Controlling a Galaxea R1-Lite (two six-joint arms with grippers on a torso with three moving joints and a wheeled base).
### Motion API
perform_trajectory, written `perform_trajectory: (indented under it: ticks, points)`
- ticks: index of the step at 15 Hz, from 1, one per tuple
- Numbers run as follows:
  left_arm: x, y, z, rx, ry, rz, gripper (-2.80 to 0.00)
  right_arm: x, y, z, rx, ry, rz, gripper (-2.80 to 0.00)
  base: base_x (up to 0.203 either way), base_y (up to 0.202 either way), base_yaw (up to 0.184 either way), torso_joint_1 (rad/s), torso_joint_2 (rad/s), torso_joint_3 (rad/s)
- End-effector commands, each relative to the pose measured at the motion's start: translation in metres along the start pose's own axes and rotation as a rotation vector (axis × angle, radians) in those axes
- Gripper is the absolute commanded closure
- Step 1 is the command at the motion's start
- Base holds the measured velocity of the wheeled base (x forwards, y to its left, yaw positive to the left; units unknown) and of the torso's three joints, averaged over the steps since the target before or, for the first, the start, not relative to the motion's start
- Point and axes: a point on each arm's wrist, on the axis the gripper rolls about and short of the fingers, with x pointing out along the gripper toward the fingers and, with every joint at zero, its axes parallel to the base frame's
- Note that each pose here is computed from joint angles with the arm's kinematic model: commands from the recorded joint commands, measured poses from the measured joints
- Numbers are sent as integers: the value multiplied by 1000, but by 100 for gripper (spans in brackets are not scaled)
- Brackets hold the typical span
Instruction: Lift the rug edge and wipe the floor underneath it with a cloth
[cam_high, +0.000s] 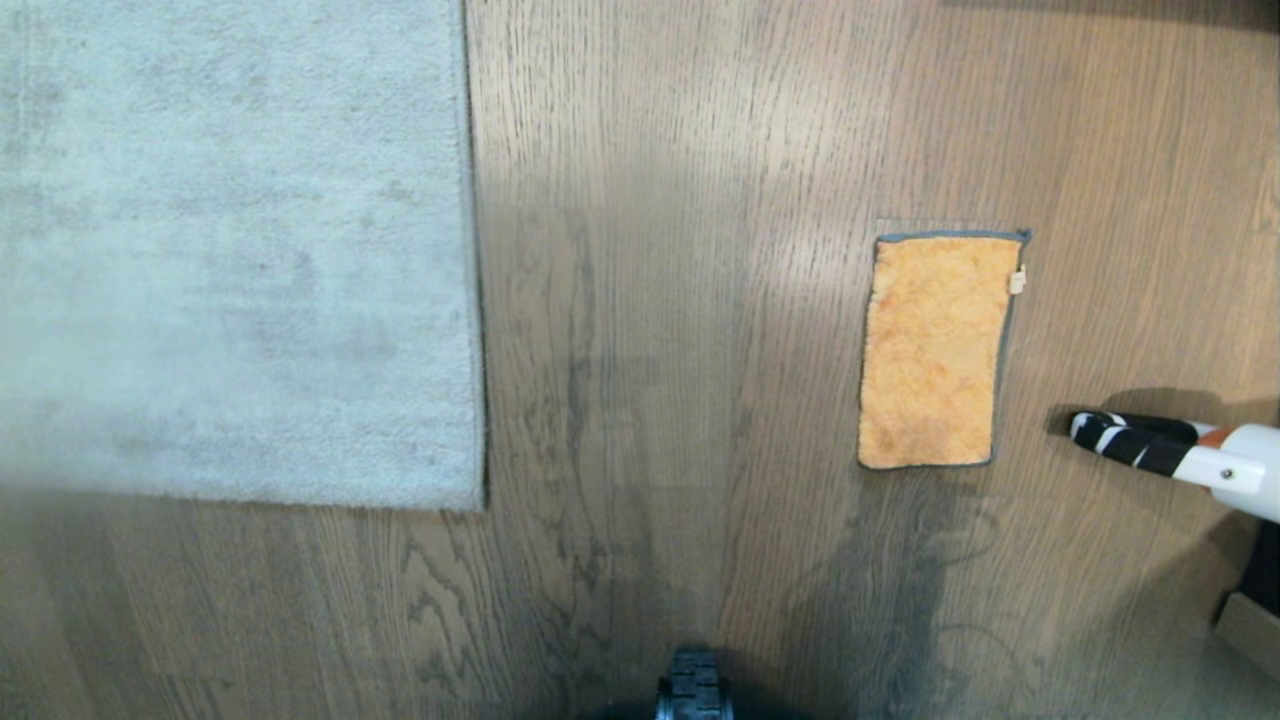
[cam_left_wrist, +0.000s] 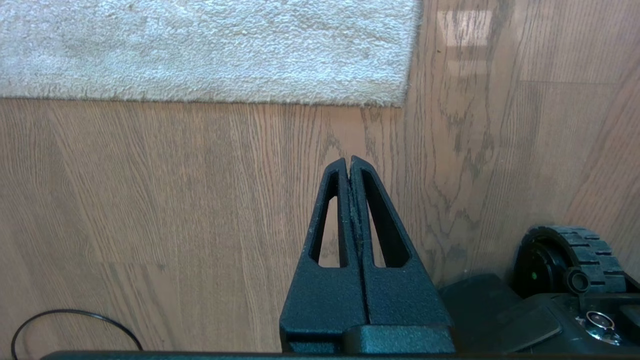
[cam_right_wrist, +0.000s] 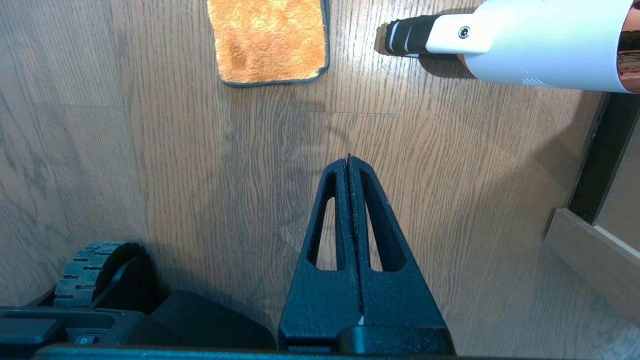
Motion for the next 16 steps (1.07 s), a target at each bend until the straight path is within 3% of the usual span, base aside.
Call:
perform_trajectory:
  ticks: [1,16]
  points:
    - [0,0,0,0,1,0,0,0,0,0,0,0,0,0,0,0,0,0,0,0]
    - [0,0,0,-2,1,0,0,0,0,0,0,0,0,0,0,0,0,0,0,0]
